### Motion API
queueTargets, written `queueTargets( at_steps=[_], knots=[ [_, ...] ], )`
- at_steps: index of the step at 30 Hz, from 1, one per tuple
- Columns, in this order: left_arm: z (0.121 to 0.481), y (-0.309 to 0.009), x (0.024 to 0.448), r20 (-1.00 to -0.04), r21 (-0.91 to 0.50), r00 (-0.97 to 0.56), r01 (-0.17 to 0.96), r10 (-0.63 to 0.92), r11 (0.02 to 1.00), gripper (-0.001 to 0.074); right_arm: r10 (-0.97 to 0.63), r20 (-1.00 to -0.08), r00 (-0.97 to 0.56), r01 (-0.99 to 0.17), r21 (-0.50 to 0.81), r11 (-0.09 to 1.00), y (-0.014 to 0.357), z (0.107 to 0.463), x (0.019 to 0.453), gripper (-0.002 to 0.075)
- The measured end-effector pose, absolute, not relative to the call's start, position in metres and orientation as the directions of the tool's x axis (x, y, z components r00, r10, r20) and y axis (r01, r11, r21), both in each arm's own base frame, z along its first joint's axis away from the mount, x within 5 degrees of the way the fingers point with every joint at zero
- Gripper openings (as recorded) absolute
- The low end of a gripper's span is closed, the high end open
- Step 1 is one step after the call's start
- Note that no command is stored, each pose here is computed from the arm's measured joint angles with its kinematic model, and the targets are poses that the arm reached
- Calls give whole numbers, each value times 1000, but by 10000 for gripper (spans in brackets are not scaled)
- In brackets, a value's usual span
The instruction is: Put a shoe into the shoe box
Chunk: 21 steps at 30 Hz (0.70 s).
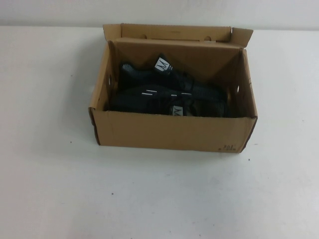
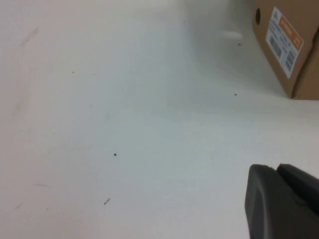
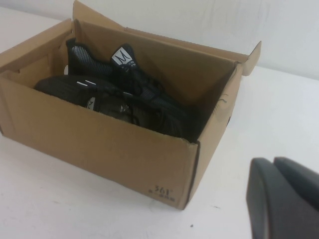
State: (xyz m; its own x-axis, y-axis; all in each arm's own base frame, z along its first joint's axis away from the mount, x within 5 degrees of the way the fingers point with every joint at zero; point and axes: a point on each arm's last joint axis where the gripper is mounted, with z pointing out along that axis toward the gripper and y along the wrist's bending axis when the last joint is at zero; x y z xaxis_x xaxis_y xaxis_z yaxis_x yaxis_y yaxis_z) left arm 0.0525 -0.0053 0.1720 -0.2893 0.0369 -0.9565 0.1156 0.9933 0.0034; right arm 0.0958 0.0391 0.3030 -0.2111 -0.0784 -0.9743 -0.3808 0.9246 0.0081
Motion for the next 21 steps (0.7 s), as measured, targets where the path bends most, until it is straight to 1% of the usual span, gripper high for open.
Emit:
queueTargets(
  at_steps=[21],
  knots=[
    [171, -5, 52, -952, 4, -303, 115, 38, 993, -1, -78, -974, -211, -381, 8, 925, 39, 303, 96, -17]
  ],
)
